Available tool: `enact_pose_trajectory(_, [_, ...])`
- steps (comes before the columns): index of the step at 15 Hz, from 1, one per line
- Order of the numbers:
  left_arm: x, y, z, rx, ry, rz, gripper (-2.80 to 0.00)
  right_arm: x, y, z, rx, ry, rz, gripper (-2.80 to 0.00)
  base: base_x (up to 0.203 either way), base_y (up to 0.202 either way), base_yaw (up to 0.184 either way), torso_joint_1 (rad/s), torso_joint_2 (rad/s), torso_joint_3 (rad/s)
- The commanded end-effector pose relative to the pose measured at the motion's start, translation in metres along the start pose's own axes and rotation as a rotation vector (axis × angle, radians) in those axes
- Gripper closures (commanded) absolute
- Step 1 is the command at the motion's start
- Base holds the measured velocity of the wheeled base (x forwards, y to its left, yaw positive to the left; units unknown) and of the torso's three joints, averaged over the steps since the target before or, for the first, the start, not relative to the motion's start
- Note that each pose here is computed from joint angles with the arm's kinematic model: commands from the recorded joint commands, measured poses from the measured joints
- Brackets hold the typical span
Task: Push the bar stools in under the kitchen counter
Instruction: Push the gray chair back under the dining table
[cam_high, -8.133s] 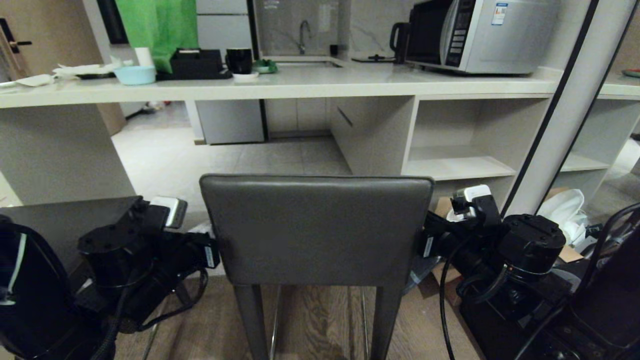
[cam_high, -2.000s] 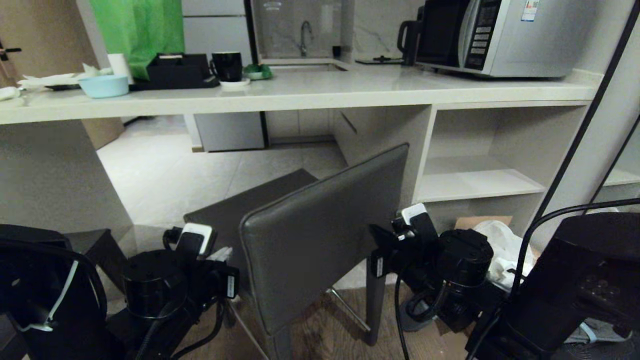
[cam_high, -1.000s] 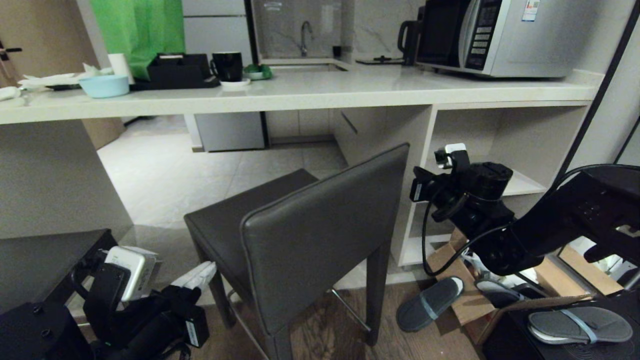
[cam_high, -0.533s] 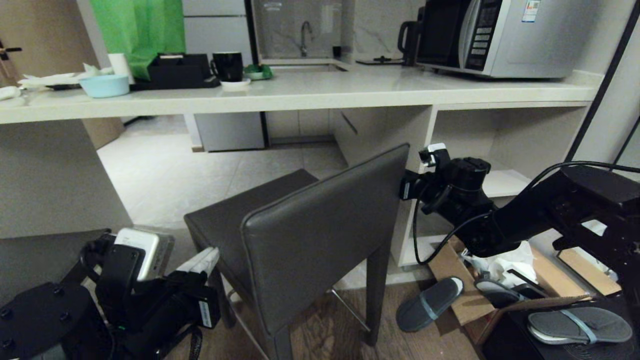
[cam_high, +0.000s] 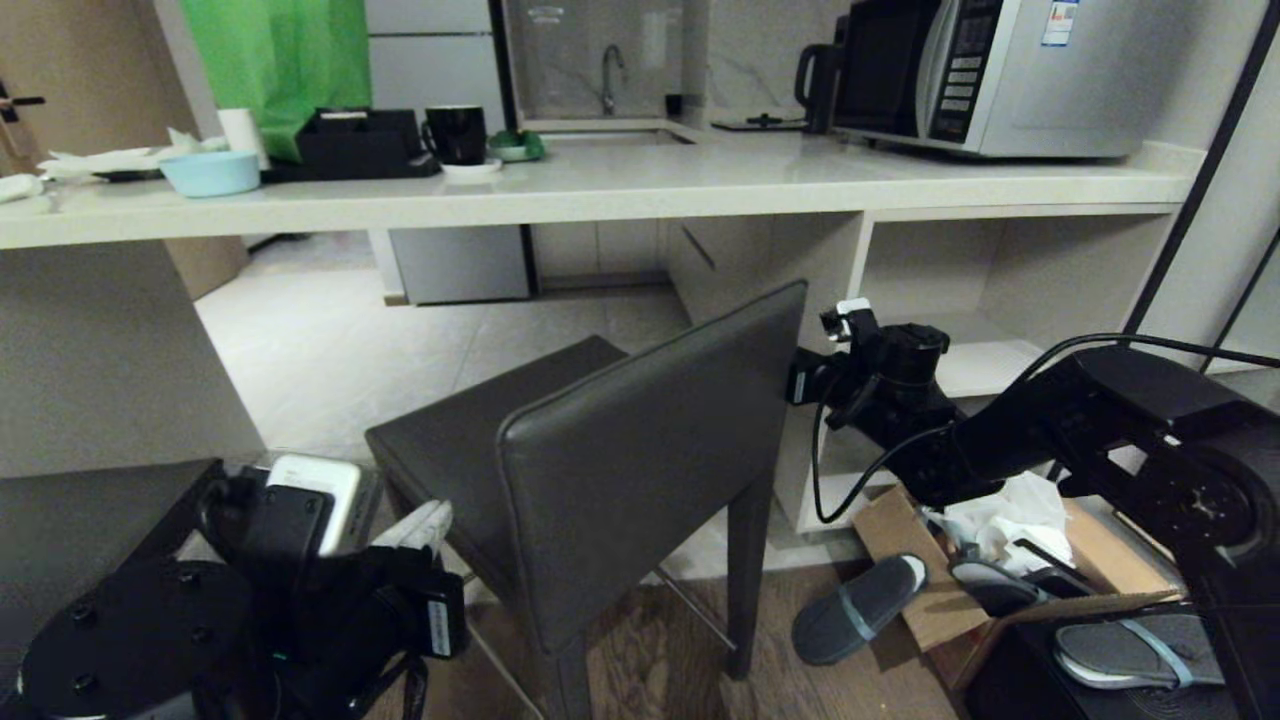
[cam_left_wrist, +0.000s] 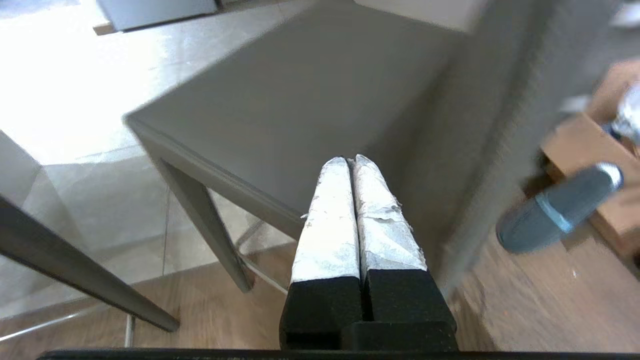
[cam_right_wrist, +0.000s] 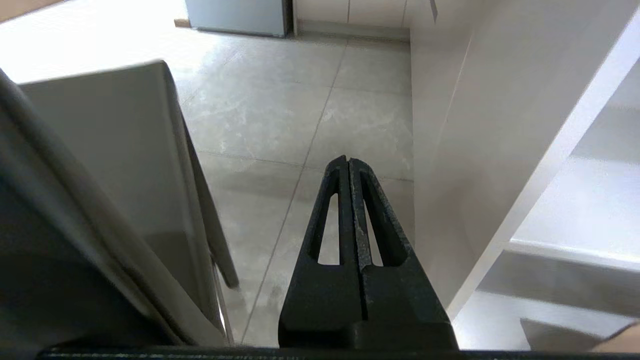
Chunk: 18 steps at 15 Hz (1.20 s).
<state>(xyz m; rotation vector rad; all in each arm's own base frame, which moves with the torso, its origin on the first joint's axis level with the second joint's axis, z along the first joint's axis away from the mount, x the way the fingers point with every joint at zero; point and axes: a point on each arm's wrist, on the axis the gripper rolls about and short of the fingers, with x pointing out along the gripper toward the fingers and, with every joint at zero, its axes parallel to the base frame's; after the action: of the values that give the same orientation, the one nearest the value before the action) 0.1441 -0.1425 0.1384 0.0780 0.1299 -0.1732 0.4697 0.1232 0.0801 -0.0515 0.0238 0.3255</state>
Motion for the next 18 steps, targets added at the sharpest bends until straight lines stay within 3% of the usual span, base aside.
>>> enact_pose_trajectory(1, [0.008, -0.008, -0.013, 0.042, 0.053, 0.001, 0.0, 0.001, 0.006, -0.005, 0.0, 0.003, 0.012, 0.0, 0.0, 0.0, 0.0, 0.0, 0.0, 0.0])
enact_pose_trajectory(3, [0.025, -0.001, -0.032, 0.075, 0.136, 0.07, 0.0, -0.002, 0.008, 0.0, -0.002, -0.007, 0.015, 0.0, 0.0, 0.0, 0.0, 0.0, 0.0, 0.0])
enact_pose_trajectory(5, [0.039, 0.02, -0.037, 0.057, 0.175, 0.164, 0.0, -0.007, 0.004, 0.007, -0.002, -0.023, 0.009, 0.0, 0.0, 0.0, 0.0, 0.0, 0.0, 0.0])
enact_pose_trajectory(7, [0.05, 0.057, -0.043, 0.026, 0.218, 0.315, 0.0, -0.008, 0.0, 0.011, -0.003, -0.033, 0.0, 0.0, 0.0, 0.0, 0.0, 0.0, 0.0, 0.0])
enact_pose_trajectory(9, [0.061, 0.092, -0.055, -0.014, 0.285, 0.405, 0.0, -0.009, 0.001, 0.011, -0.002, -0.033, 0.001, 0.0, 0.0, 0.0, 0.0, 0.0, 0.0, 0.0])
enact_pose_trajectory(14, [0.105, 0.109, -0.1, -0.02, 0.38, 0.396, 0.0, -0.02, 0.01, 0.02, -0.009, -0.031, 0.018, 0.0, 0.0, 0.0, 0.0, 0.0, 0.0, 0.0])
enact_pose_trajectory(17, [0.14, 0.105, -0.135, 0.041, 0.369, 0.369, 0.0, -0.03, 0.014, 0.024, -0.01, -0.026, 0.027, 0.0, 0.0, 0.0, 0.0, 0.0, 0.0, 0.0])
enact_pose_trajectory(18, [0.156, 0.103, -0.14, 0.069, 0.331, 0.353, 0.0, -0.033, 0.016, 0.024, -0.01, -0.021, 0.032, 0.0, 0.0, 0.0, 0.0, 0.0, 0.0, 0.0])
